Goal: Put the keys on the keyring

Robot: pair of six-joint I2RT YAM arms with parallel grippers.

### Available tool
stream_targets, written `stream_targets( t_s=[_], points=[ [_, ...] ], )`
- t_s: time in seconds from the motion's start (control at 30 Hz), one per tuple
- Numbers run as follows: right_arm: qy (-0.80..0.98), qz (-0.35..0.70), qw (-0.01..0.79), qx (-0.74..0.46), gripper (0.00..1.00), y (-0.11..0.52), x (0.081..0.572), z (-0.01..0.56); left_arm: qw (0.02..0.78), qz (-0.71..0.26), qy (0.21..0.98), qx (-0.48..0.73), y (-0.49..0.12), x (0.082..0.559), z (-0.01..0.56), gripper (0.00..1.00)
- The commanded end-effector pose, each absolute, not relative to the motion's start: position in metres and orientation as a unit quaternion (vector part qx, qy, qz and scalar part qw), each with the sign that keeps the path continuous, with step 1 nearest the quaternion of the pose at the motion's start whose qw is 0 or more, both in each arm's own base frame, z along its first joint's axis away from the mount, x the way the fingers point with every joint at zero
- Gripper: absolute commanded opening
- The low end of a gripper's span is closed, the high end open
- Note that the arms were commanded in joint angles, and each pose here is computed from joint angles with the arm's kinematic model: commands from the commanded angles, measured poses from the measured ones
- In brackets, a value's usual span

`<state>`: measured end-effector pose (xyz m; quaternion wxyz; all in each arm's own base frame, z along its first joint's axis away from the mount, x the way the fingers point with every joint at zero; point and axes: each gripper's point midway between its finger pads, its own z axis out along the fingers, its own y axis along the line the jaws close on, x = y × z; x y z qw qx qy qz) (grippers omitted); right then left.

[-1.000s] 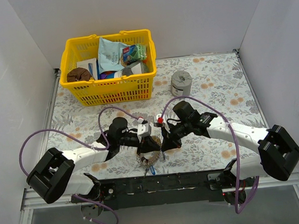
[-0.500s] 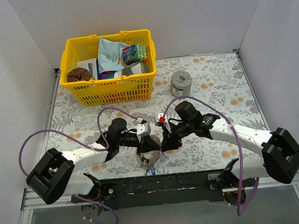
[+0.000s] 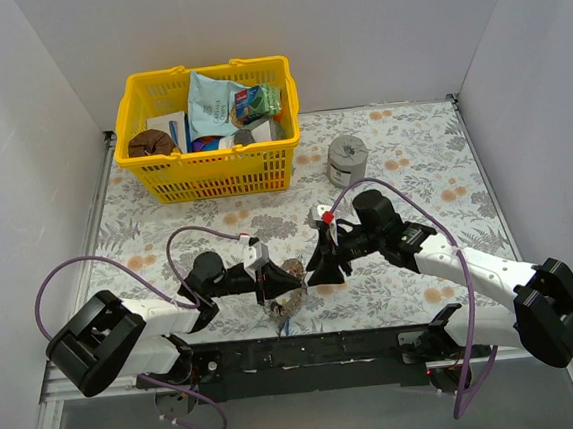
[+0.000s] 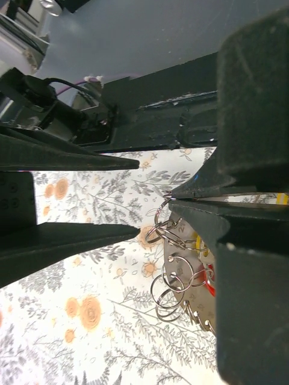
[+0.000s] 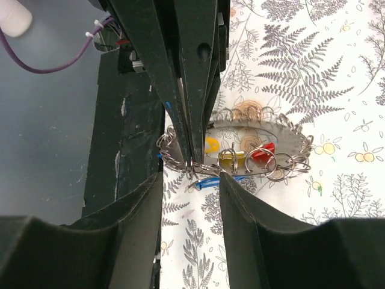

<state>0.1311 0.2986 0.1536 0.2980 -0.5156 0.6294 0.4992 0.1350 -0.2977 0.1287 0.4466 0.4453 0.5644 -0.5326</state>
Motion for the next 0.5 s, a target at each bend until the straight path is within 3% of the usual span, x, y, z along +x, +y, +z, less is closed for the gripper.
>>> stream_targets(
  t_s=[0.0, 0.17, 0.47],
  points=[
    [0.596, 0.528, 0.305, -0.521, 0.49, 0.302, 0.124, 0.169, 0.523, -0.543, 0.509, 0.416, -0.298, 0.141, 0.174, 0.0],
    [0.586, 0.539, 0.301, -0.525, 0.41, 0.303, 0.12, 0.173, 0.548, -0.549, 0.492, 0.396, -0.294, 0.141, 0.186, 0.0],
    [0.578, 0.547, 0.305, -0.523, 0.38, 0.305, 0.12, 0.18, 0.561, -0.564, 0.478, 0.372, -0.291, 0.141, 0.194, 0.0]
  ],
)
